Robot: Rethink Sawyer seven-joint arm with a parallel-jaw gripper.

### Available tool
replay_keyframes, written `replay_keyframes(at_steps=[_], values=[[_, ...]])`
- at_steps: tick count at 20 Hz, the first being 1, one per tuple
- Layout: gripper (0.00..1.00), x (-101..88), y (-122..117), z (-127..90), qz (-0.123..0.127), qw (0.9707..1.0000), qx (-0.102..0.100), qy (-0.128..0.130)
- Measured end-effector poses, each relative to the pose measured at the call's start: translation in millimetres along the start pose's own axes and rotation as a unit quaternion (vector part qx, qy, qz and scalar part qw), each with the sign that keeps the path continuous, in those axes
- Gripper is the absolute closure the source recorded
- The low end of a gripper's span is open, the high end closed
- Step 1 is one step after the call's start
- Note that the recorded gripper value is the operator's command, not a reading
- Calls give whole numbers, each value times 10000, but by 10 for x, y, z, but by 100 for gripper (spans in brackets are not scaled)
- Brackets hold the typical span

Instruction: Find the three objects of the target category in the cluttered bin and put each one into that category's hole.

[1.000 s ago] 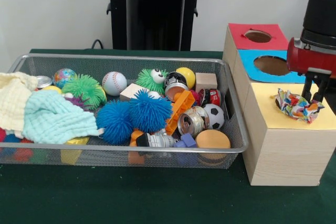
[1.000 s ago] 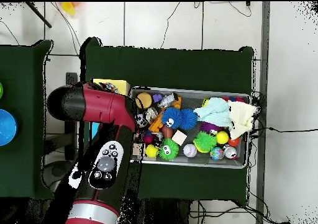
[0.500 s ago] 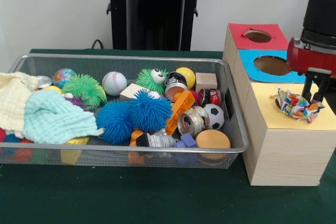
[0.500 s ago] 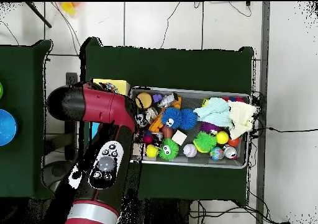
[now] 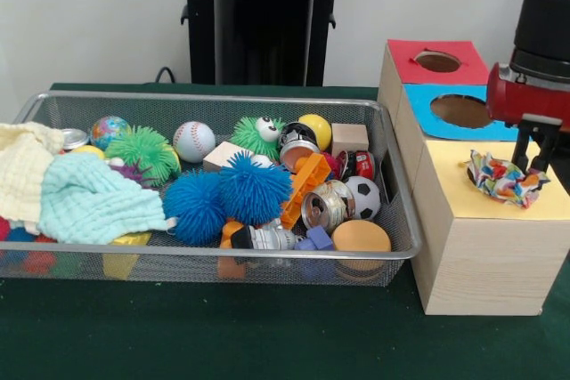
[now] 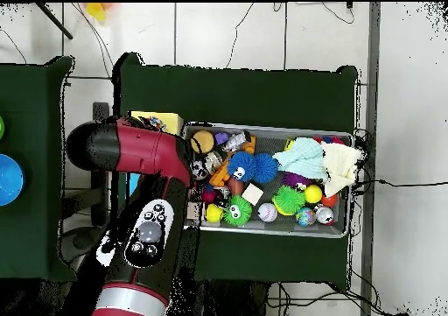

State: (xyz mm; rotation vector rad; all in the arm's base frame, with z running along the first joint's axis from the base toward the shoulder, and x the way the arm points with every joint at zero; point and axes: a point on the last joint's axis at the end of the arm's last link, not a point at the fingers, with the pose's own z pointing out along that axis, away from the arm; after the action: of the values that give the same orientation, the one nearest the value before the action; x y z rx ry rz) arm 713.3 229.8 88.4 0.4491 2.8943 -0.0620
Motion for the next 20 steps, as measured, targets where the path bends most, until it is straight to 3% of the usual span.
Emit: replay_keyframes(at_steps=[20], values=[[100,81,-29,6,61,9996,-65,-273]])
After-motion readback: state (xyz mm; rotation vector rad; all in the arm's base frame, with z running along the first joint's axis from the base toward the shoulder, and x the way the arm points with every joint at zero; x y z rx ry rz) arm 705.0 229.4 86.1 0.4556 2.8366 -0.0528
